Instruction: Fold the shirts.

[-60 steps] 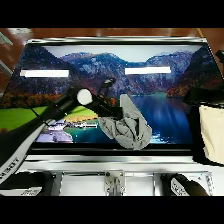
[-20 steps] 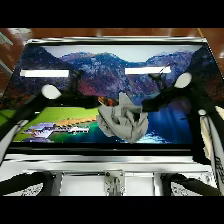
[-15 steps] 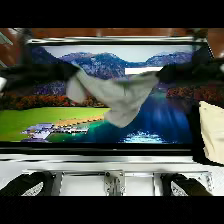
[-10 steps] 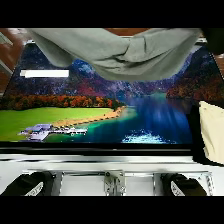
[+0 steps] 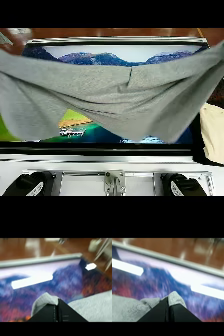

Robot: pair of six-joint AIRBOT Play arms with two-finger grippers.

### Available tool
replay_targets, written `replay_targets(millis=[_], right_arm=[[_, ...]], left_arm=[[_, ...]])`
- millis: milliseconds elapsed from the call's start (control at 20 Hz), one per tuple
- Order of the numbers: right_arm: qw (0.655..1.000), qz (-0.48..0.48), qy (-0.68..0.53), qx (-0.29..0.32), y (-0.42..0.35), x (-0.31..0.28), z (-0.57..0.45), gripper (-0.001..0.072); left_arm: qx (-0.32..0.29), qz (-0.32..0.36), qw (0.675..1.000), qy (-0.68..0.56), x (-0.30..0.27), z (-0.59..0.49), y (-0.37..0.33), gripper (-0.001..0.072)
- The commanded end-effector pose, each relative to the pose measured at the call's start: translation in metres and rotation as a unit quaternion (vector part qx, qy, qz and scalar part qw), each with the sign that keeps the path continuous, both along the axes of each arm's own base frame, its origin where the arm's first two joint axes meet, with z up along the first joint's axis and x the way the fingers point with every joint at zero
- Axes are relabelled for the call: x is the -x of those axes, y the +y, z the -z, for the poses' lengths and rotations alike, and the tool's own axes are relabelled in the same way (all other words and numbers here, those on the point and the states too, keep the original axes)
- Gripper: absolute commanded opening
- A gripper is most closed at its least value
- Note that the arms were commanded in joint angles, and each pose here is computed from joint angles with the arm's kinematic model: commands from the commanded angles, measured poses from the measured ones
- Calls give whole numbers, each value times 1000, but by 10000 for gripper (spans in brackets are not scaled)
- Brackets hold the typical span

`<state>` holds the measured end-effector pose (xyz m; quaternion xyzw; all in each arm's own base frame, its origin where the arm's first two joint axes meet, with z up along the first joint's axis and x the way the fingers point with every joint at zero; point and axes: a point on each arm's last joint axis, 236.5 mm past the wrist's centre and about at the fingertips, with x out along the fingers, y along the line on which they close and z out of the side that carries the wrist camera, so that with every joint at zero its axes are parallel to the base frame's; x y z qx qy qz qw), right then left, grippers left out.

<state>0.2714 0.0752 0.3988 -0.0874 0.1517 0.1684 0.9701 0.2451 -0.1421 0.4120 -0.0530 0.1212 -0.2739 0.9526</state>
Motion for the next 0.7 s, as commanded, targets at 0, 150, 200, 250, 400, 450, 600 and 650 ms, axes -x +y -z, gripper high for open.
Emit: replay_targets(millis=[0,150,200,250,400,450,600,650], right_arm=[[988,25,143,43,-17,-5,75,63],[980,-17,197,21,9,-54,132,63],[979,-19,204,8,14,-77,151,63],[978,-14,208,-8,19,-107,173,62],[979,8,180,-101,36,-202,214,63],[974,18,167,-149,41,-229,222,63],[941,53,185,-280,53,-280,267,62],[928,53,216,-299,61,-282,290,63]], left_arm=[[-78,-40,987,137,-8,93,21,36],[-76,-20,967,241,-14,175,4,36],[-74,-14,960,269,-14,202,-1,36],[-65,-9,953,296,-14,227,-6,36],[-3,-4,934,358,-13,280,-27,37],[22,0,930,366,-15,287,-35,37],[84,-2,929,360,-26,290,-48,37],[91,-7,931,354,-31,292,-47,37]])
